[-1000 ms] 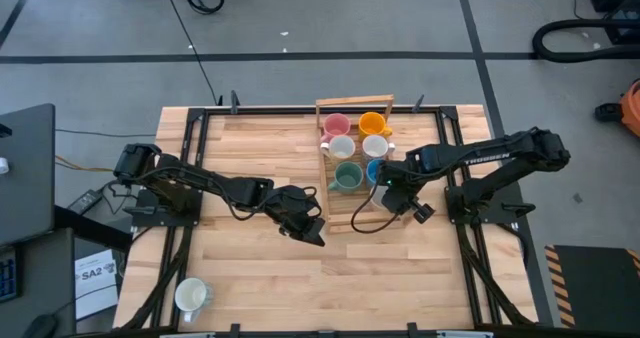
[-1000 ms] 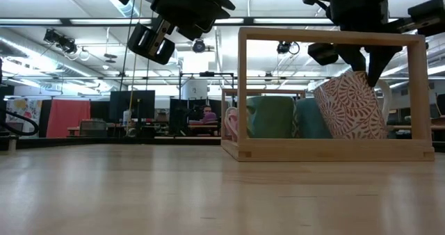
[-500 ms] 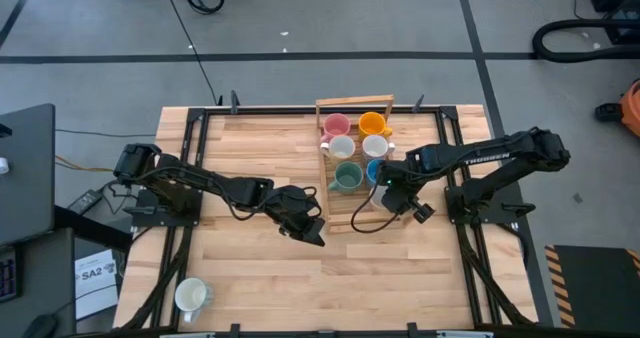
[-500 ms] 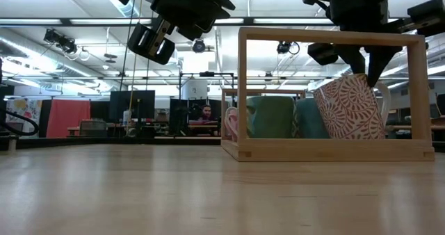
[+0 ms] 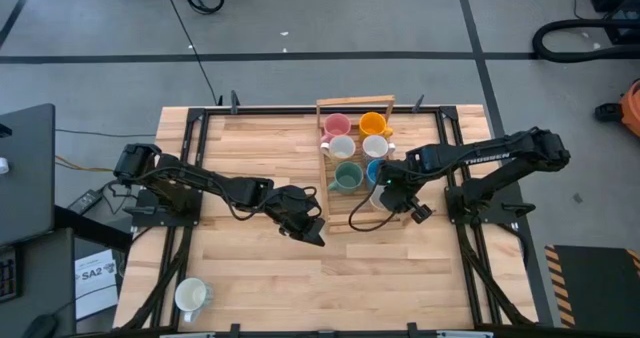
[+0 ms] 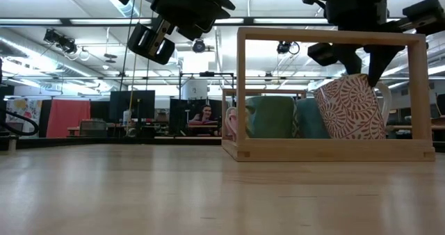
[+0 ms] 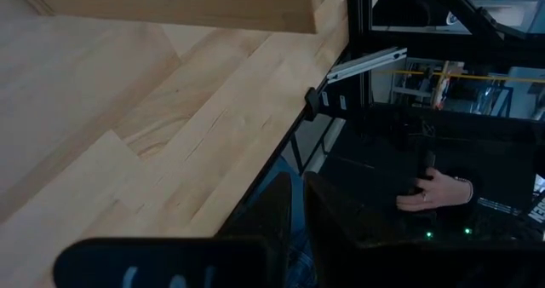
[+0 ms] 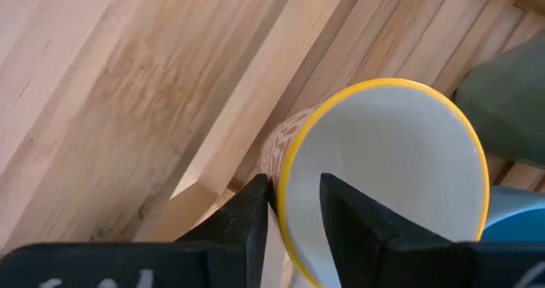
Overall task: Place coffee mugs
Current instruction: Put the orange patterned mug on the shelf, then put the blue patterned mug on the shelf
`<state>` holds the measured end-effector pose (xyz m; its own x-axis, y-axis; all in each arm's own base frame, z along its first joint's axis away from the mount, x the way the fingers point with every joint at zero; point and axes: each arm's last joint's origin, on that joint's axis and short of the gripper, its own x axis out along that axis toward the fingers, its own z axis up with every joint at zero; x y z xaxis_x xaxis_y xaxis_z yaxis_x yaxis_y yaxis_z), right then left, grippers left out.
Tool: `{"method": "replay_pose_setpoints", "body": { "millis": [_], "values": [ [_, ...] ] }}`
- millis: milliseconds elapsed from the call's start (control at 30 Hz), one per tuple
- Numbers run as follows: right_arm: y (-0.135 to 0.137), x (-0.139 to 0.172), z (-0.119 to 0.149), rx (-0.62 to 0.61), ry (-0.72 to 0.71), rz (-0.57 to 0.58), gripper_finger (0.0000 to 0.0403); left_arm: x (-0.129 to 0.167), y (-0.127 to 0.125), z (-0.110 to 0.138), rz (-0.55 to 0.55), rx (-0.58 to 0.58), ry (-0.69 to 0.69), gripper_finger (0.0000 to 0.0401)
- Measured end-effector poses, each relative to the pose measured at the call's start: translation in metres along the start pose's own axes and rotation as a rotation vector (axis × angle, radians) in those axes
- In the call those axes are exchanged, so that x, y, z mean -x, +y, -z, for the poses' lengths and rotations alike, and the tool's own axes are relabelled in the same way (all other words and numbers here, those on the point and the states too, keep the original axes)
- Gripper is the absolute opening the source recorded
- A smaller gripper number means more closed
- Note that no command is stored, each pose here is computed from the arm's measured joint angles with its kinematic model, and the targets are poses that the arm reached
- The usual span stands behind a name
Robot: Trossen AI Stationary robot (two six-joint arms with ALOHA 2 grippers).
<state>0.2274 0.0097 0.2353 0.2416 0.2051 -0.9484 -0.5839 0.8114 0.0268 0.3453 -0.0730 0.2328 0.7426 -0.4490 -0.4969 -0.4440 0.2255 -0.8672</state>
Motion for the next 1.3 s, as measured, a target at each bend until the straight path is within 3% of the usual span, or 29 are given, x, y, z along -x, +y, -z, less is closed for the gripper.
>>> {"method": "replay_pose_setpoints", "body": {
  "millis": [467, 1033, 1300],
  "values": [
    [0.001, 0.003, 0.001, 0.021, -0.011, 0.01, 0.0124, 0.0, 0.0, 0.0, 0.0, 0.0, 0.0, 0.0039],
    [0.02, 0.046, 0.012, 0.063, -0.176, 0.111, 0.0123, 0.0, 0.0, 0.0, 0.0, -0.002, 0.0, 0.0039],
    [0.03, 0.068, 0.02, 0.01, -0.292, 0.173, 0.0123, 0.0, 0.0, 0.0, 0.0, -0.093, 0.0, 0.0039]
  ]
}}
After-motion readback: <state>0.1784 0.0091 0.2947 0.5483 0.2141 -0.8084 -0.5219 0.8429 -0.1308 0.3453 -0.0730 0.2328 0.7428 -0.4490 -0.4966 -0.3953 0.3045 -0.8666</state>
